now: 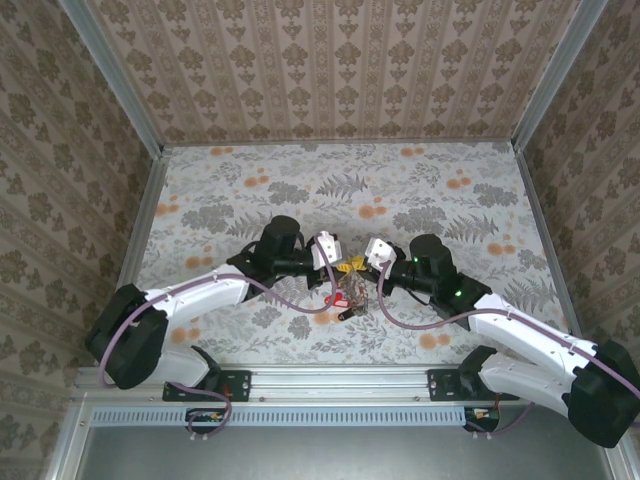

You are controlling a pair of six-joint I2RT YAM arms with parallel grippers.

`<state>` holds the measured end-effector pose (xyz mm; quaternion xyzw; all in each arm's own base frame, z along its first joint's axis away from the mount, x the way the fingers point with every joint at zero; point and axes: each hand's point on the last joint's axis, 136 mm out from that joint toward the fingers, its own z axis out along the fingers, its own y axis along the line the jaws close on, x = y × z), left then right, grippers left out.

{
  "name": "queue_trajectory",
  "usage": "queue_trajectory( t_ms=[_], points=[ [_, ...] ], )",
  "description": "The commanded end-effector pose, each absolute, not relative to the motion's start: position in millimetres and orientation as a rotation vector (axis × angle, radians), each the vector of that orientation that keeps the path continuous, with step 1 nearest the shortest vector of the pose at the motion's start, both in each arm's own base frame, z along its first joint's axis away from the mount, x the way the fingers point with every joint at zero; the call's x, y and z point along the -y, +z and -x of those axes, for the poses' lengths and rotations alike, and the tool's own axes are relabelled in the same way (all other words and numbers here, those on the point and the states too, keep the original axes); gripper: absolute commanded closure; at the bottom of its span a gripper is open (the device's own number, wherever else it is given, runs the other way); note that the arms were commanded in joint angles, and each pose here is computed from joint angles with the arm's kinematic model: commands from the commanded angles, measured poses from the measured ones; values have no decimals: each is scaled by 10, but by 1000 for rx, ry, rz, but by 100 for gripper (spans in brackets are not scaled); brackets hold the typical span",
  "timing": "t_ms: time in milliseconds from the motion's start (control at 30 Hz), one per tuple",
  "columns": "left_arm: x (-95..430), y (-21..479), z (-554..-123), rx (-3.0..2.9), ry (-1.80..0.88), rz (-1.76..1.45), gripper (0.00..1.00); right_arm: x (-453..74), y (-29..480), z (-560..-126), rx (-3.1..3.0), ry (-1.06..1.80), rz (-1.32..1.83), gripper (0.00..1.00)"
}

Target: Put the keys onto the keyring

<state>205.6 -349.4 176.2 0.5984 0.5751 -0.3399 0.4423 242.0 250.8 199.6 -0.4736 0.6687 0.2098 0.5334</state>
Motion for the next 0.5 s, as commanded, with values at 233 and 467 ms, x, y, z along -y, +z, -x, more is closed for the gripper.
queue_trajectory(
  t_ms=[233,467],
  points=[
    [3609,1951,-2075,-1358,-851,-1479,83,-2584,2252,-2394,-1512,533,1127,100],
    [3612,1965,-2085,-1353,-843,-1477,95,-2578,2230,-2389,-1522,530,1130,100]
  ],
)
